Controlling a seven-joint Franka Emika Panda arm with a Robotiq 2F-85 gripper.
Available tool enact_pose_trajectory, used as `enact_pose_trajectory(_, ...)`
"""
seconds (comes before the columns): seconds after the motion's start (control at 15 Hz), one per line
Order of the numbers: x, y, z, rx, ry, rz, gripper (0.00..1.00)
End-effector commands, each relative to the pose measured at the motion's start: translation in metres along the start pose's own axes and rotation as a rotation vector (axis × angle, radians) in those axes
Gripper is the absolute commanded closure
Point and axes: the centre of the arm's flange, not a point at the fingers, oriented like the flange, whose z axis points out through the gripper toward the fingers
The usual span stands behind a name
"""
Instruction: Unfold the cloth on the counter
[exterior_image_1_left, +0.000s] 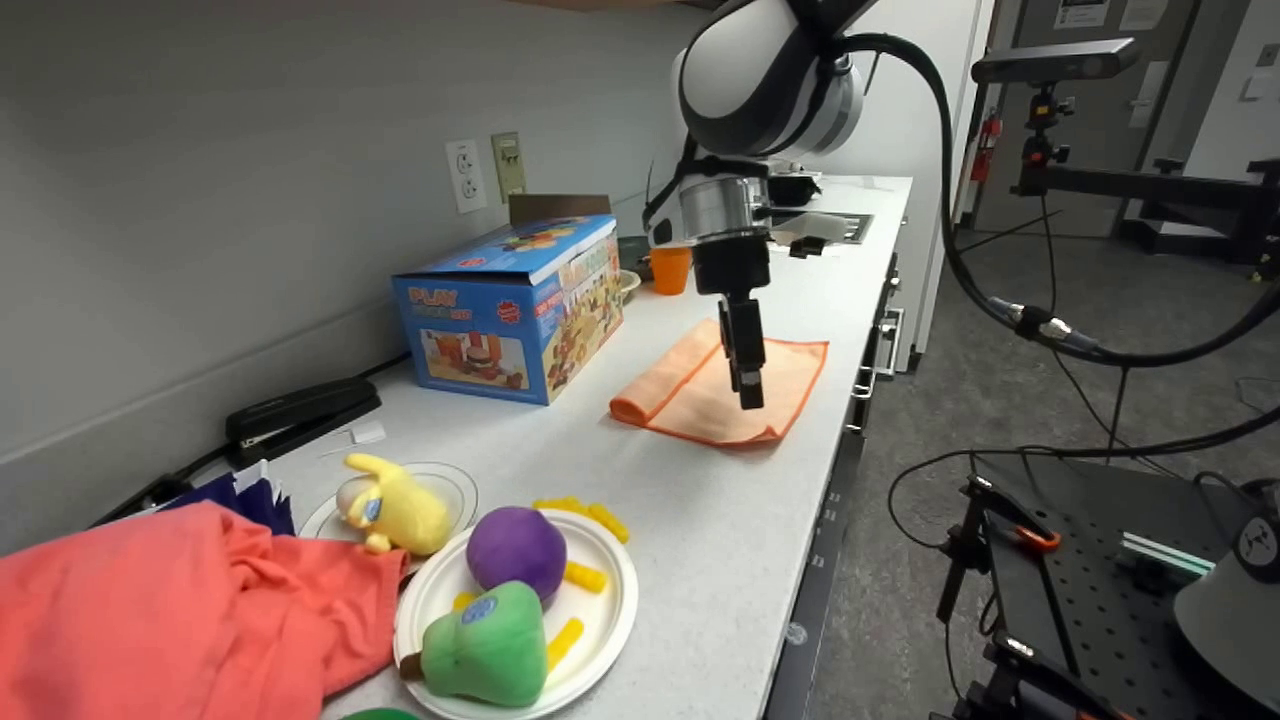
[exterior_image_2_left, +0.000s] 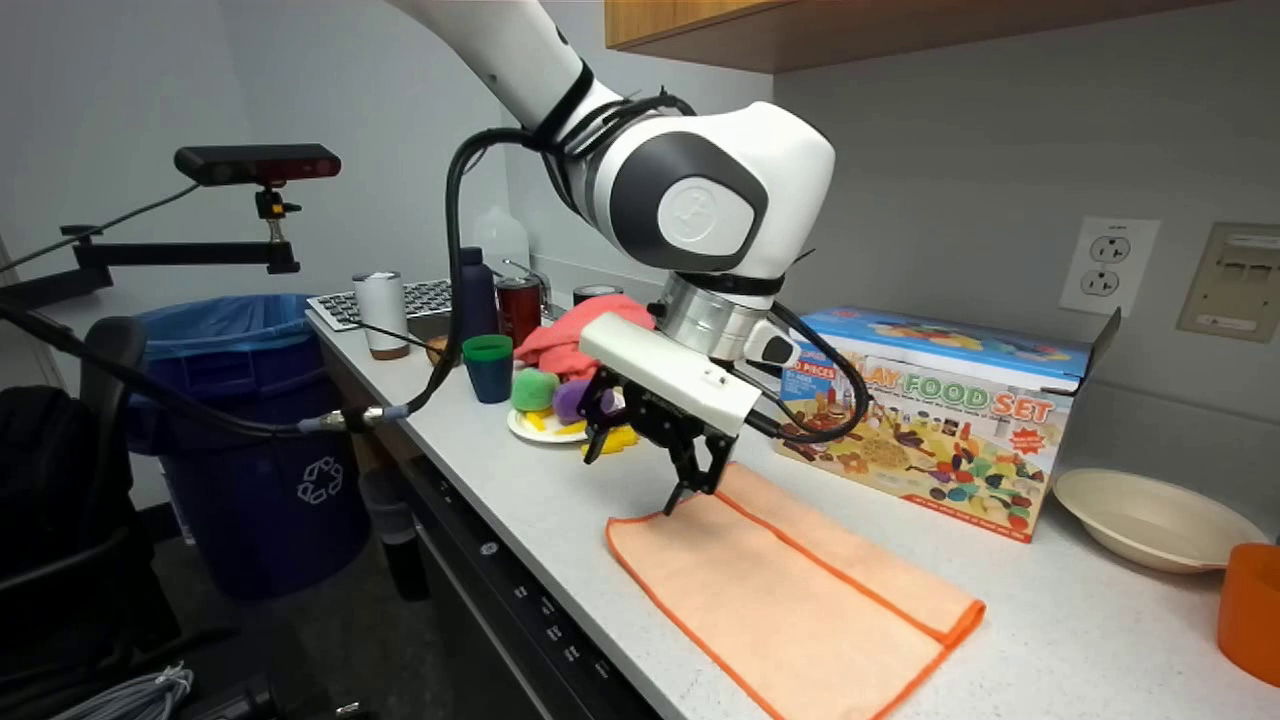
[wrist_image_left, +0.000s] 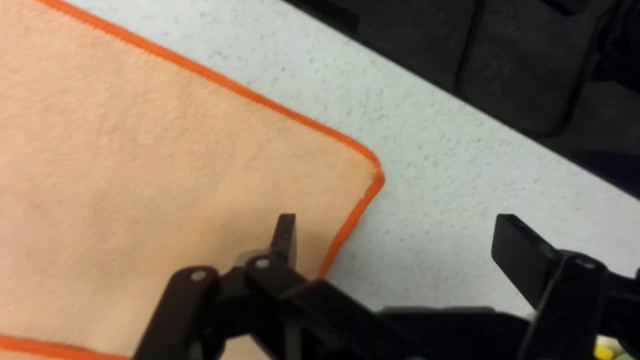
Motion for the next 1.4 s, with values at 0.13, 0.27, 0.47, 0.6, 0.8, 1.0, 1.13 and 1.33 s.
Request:
enact_pose_trajectory(0.13,0.040,0.004,-0.002,-0.273,0.103,0.144,0.00)
enact_pose_trajectory(0.27,0.050,0.004,0.001,-0.338,0.115,0.202,0.00)
enact_pose_trajectory(0.47,0.058,0.009,0.010,-0.360,0.084,0.272,0.00)
enact_pose_trajectory(0.6,0.060,0.016,0.014,-0.334,0.067,0.312,0.00)
enact_pose_trajectory(0.8,0.064,0.031,0.018,-0.278,0.050,0.364,0.00)
enact_pose_trajectory(1.0,0.068,0.044,0.020,-0.207,0.033,0.416,0.00)
enact_pose_trajectory(1.13,0.071,0.052,0.020,-0.173,0.033,0.452,0.00)
enact_pose_trajectory(1.33,0.076,0.062,0.018,-0.152,0.039,0.489,0.00)
